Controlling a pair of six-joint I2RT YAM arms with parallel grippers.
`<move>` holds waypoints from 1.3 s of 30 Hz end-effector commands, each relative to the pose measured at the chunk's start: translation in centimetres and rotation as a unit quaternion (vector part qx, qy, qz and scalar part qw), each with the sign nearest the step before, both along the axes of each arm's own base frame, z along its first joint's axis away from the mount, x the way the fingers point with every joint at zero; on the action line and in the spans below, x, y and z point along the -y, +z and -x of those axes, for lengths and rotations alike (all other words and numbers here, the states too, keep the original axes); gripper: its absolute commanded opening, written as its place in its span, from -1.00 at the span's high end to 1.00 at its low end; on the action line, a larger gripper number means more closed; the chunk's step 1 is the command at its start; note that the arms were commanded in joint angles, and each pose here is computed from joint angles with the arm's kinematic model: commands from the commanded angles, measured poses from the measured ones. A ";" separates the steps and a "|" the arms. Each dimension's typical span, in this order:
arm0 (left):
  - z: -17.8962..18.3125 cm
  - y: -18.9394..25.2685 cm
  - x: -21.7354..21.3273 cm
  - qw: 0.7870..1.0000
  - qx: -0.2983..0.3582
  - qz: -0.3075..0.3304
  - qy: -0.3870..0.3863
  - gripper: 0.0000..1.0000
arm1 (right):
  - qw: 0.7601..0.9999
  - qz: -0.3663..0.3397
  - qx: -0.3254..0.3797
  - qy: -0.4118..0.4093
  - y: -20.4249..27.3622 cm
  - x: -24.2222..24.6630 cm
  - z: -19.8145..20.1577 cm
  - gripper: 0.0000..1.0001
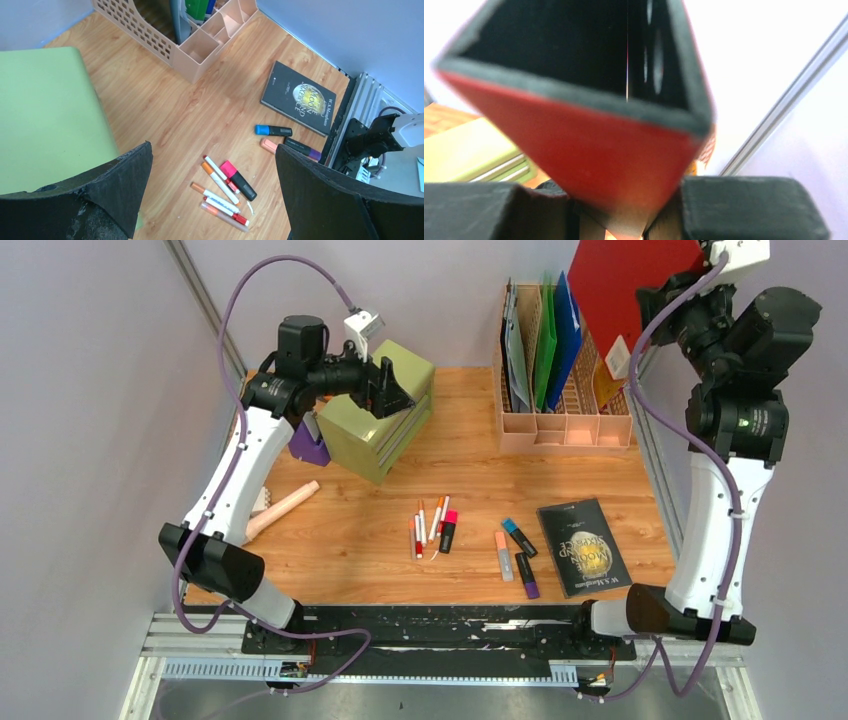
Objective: Organize the desk
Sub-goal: Place the folder in the storage box.
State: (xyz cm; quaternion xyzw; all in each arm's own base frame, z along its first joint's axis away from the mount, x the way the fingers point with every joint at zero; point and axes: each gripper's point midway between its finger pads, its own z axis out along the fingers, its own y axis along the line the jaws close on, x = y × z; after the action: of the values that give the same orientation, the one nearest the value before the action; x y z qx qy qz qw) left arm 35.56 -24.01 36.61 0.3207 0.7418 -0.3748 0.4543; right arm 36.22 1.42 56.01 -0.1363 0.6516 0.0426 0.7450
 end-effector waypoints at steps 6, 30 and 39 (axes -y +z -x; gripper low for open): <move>0.3 1.4 -0.3 0.999 0.037 0.008 0.001 -1.00 | 0.987 -0.014 0.096 -0.125 4.9 5.3 -3.8 1.00; -0.4 0.0 0.2 1.000 0.007 0.015 0.002 -1.00 | 0.990 -0.052 0.044 -0.123 -8.4 7.1 -15.6 1.00; -1.0 -1.1 0.5 1.000 -0.011 0.014 0.004 -1.00 | 0.990 -0.069 0.036 -0.114 -12.8 7.2 -18.5 1.00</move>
State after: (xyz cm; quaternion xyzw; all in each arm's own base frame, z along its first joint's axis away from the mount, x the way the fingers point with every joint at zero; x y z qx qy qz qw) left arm 36.22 -24.23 35.30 0.3090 0.7477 -0.3788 0.4495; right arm 54.23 -5.68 38.67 -0.0084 0.7054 -0.0050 0.7087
